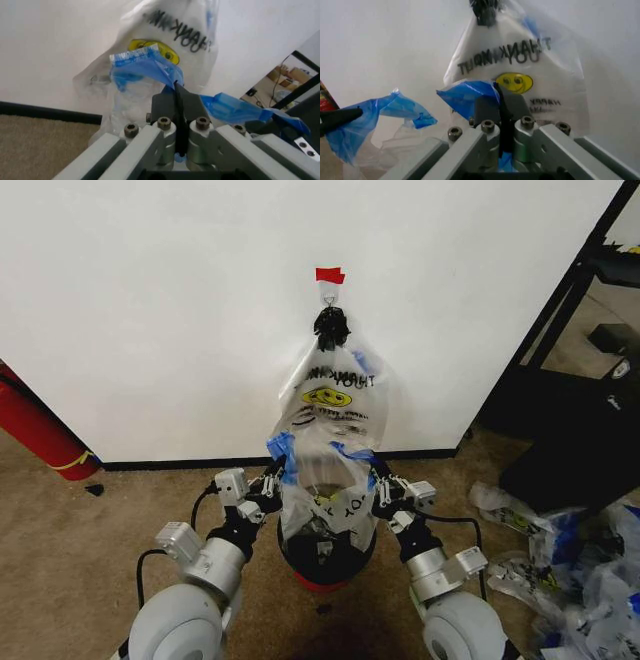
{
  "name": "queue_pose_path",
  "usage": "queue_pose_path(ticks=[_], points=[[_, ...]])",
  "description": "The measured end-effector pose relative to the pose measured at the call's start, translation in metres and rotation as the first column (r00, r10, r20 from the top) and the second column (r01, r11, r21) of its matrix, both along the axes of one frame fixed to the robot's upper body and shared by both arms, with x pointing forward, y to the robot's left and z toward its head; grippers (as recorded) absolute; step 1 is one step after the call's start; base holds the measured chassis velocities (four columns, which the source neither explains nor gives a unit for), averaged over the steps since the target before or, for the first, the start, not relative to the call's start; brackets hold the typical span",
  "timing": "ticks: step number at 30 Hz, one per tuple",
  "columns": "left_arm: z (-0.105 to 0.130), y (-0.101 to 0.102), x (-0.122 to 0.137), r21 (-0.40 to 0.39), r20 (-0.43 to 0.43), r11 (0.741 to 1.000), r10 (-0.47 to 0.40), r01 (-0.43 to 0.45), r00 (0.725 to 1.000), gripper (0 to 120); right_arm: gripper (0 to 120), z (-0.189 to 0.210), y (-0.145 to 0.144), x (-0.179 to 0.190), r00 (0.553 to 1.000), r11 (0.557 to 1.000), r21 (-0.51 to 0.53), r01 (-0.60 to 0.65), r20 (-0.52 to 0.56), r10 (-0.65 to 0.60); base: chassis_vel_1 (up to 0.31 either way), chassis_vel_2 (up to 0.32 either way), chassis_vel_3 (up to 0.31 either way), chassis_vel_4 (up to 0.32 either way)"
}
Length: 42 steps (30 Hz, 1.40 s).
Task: Pick up the garbage bag from the wall and place it over the trash bin.
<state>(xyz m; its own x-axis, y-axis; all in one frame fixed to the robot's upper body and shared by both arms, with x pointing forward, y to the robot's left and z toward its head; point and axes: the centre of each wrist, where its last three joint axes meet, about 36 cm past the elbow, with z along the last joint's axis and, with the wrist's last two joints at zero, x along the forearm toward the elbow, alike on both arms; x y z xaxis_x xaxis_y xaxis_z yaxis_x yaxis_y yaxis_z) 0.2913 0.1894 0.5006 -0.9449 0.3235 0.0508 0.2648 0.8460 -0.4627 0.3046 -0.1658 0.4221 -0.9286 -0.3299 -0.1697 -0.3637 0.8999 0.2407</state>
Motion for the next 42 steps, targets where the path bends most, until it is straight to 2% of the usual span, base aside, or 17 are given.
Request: queue_pose_path(ticks=[13, 23, 42], points=[[-0.019, -0.001, -0.001, 0.005, -0.050, 0.999, 0.039, -0.039, 0.998, 0, 0, -0.022, 0.011, -0.010, 0.999, 1.000, 0.005, 0.013, -0.046, -0.013, 0.000, 0.000, 0.000, 0.000], [-0.035, -0.003, -0.006, 0.015, -0.099, 0.997, 0.074, -0.073, 0.992, 0, 0, -0.039, 0.009, -0.022, 0.996, 0.998, -0.044, 0.037, -0.078, -0.041, 0.000, 0.000, 0.000, 0.000], [-0.056, 0.000, -0.036, 0.054, -0.203, 0.993, 0.115, -0.106, 0.972, 0, 0, -0.058, 0.012, -0.044, 0.980, 0.990, -0.074, 0.121, -0.149, -0.131, 0.000, 0.000, 0.000, 0.000]])
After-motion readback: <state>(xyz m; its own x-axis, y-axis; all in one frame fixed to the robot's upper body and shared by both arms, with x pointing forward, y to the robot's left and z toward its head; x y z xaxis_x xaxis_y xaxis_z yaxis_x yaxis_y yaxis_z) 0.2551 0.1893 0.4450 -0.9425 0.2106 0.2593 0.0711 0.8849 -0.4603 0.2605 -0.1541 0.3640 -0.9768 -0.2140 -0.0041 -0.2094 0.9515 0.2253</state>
